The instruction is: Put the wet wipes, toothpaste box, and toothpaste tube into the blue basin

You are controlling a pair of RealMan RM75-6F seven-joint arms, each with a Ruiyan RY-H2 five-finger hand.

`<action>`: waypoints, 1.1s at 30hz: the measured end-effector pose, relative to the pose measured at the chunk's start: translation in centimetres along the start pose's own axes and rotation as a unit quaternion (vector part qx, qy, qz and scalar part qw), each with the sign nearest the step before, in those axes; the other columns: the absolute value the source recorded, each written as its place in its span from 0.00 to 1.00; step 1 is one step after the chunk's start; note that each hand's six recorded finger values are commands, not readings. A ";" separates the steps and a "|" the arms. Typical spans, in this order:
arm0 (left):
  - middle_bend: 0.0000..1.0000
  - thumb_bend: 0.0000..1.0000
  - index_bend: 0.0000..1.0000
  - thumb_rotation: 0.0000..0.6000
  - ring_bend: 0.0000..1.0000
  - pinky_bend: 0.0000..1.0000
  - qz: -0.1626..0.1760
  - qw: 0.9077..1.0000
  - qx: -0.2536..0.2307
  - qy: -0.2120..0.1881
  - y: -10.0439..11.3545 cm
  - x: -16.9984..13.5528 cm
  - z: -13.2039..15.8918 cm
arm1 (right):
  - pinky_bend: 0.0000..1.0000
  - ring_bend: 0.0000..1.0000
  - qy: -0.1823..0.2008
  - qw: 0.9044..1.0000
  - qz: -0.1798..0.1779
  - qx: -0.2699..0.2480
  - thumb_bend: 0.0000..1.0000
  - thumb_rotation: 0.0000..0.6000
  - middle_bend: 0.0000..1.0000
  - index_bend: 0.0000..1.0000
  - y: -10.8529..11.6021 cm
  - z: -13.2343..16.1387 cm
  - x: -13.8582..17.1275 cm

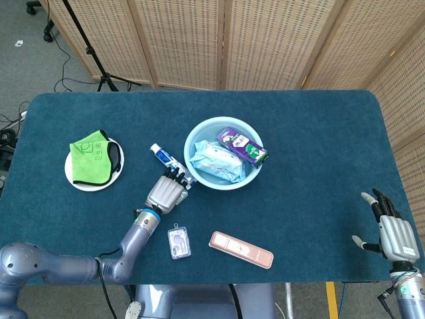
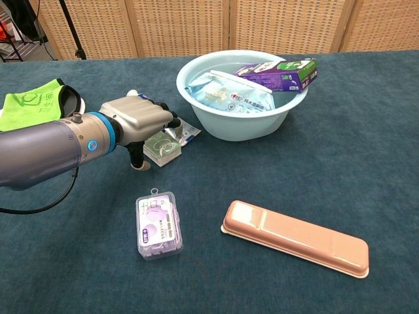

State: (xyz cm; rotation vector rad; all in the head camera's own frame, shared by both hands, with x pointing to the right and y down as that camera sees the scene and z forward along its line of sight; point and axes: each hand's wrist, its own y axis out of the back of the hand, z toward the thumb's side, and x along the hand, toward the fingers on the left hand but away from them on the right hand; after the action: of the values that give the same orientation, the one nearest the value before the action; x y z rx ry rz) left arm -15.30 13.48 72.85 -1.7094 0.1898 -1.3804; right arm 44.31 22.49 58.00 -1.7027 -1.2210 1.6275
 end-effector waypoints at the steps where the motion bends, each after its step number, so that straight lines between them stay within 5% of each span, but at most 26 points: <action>1: 0.36 0.28 0.32 1.00 0.10 0.11 0.000 1.000 0.001 0.000 0.0 0.0 0.0 | 0.20 0.00 0.000 1.000 0.000 0.000 0.21 1.00 0.03 0.13 0.0 0.0 0.0; 17: 0.51 0.37 0.61 1.00 0.19 0.18 0.027 1.000 0.009 -0.003 0.4 -0.6 0.1 | 0.20 0.00 0.002 1.000 0.000 -0.001 0.21 1.00 0.03 0.13 0.0 0.2 0.1; 33: 0.53 0.38 0.65 1.00 0.22 0.22 0.029 0.999 0.017 -0.002 0.4 -1.0 -0.2 | 0.20 0.00 0.004 1.000 -0.002 -0.002 0.21 1.00 0.03 0.13 0.1 0.2 0.2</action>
State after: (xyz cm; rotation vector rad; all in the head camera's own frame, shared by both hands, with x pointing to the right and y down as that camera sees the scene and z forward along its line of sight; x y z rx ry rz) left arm -15.67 13.76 71.82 -1.6667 0.2114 -1.3301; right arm 44.09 22.54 57.75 -1.7062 -1.2232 1.6161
